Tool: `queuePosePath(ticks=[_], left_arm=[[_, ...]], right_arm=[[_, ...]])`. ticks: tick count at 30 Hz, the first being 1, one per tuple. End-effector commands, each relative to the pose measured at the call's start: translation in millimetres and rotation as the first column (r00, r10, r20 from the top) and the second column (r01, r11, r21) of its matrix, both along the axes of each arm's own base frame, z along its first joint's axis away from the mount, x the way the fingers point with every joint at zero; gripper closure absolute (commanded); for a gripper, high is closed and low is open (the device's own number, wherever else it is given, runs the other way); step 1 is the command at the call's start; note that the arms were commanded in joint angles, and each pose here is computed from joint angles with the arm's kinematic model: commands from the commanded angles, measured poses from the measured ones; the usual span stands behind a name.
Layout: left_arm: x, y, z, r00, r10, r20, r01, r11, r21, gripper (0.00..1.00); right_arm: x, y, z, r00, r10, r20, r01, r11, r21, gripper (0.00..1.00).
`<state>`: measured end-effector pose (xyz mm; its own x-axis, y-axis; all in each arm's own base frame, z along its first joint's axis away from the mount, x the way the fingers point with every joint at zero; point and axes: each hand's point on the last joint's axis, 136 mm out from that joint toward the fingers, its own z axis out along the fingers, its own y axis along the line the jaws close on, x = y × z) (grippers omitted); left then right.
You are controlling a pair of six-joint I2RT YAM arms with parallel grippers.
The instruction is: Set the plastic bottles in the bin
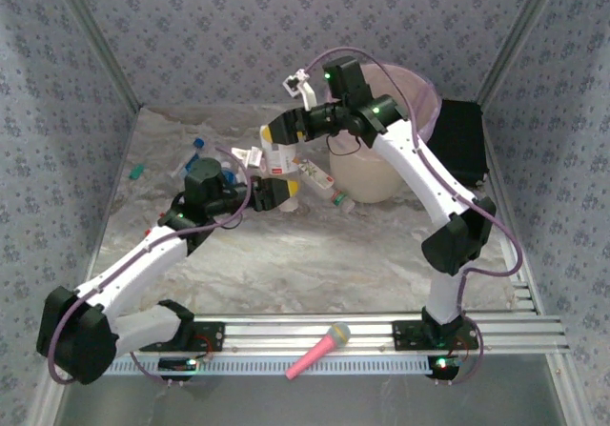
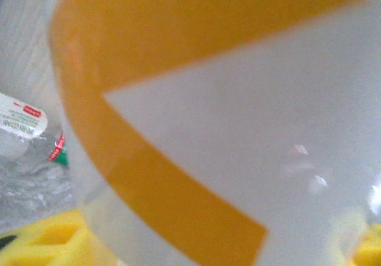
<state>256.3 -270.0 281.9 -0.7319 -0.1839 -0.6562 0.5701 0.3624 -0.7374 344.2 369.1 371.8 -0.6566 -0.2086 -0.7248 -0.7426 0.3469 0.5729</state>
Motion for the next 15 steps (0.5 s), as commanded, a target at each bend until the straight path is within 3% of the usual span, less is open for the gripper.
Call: queuePosePath(ticks=[1,8,15], left_arm=[[-6.6,6.5,17.6,0.998,0.013,0.058,-0.014,1.000,0.026,0.04],[-16.9,21.1,4.4,0.998,0.034,0.051,-0.040,0.991,0.128,0.00],[-6.0,43.6,-23.8,0.988,0.157,-0.011,-0.150,0.963,0.224,0.01]], right_arm=[[10.0,-14.6,24.5,0.997,-0.045,0.060,0.044,0.999,0.010,0.52],[34.2,-54.7,78.5,0.961,-0.190,0.203,0.186,0.982,0.041,0.59],[84.4,-125.4,143.9,0.802,-0.484,0.350,0.454,0.875,0.168,0.67]])
